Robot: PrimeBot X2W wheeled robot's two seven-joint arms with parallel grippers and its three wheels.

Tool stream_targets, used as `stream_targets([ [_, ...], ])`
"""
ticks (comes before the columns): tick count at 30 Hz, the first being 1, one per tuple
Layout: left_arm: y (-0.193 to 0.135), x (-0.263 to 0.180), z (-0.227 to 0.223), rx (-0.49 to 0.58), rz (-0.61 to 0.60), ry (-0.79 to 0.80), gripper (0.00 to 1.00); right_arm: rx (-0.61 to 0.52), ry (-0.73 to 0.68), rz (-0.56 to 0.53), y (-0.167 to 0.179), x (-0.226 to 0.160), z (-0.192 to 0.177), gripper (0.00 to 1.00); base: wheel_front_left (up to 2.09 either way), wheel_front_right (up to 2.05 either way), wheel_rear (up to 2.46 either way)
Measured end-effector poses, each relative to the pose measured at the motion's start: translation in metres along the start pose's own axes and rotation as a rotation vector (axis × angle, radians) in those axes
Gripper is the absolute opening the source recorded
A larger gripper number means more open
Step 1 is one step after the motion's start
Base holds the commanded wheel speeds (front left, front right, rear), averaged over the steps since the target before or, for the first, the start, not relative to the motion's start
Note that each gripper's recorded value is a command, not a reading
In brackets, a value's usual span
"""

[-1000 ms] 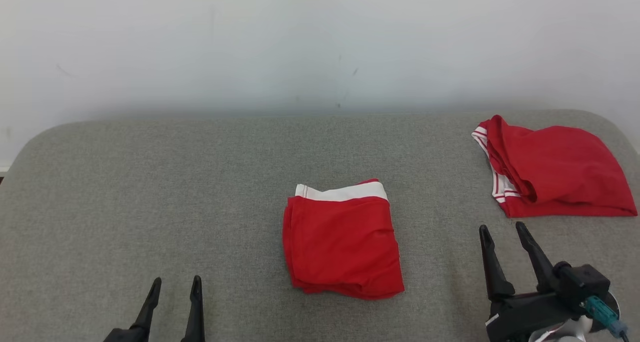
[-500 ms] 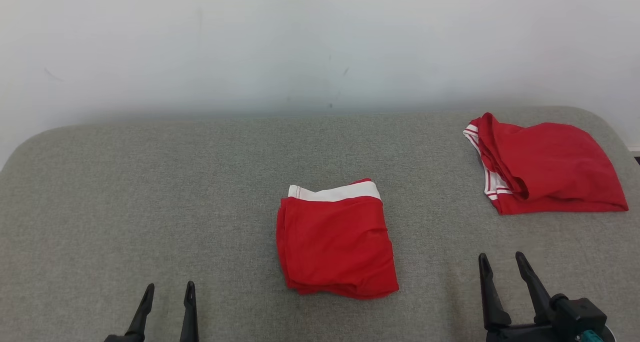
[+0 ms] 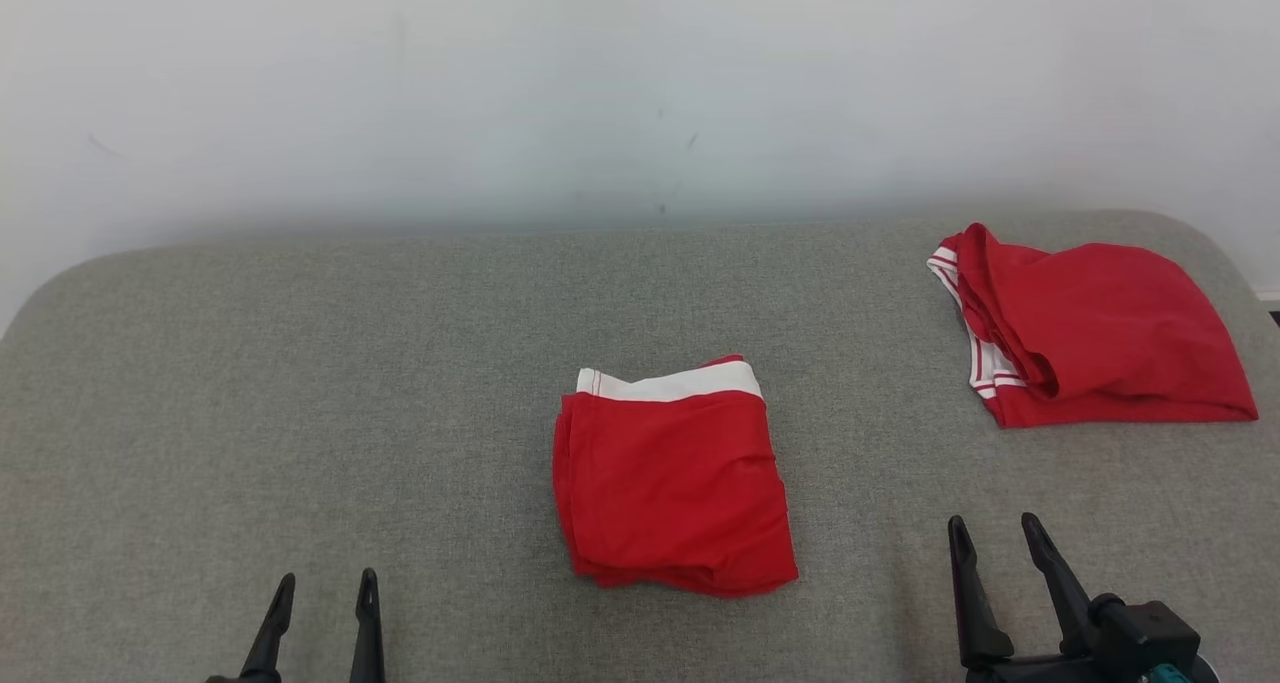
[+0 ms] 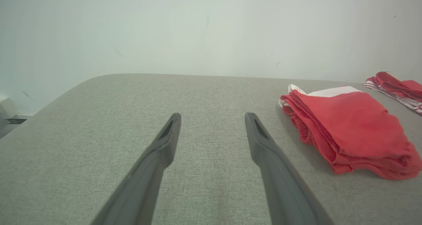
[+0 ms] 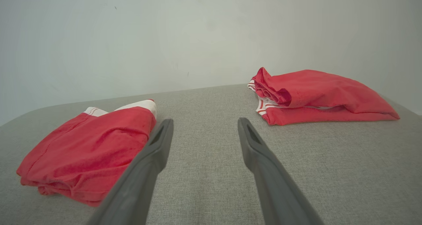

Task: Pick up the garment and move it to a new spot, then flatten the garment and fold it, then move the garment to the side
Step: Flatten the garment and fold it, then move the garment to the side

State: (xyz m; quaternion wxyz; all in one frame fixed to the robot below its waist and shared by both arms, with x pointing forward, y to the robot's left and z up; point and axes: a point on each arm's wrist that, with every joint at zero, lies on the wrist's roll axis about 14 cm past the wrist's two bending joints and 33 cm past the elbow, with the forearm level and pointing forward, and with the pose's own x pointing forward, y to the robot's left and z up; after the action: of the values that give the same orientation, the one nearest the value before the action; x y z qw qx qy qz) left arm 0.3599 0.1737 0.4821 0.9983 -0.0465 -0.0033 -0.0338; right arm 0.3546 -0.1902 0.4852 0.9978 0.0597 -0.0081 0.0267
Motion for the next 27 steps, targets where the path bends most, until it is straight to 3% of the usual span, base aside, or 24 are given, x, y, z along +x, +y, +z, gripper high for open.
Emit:
stream_targets([
  [27, 0.0042, -0.0050, -0.0056, 0.007, 0.007, 0.018, 1.00, -0.001, 0.021, 0.022, 0.0064, 0.0035, -0.0065, 1.00, 0.00, 0.00, 0.00],
])
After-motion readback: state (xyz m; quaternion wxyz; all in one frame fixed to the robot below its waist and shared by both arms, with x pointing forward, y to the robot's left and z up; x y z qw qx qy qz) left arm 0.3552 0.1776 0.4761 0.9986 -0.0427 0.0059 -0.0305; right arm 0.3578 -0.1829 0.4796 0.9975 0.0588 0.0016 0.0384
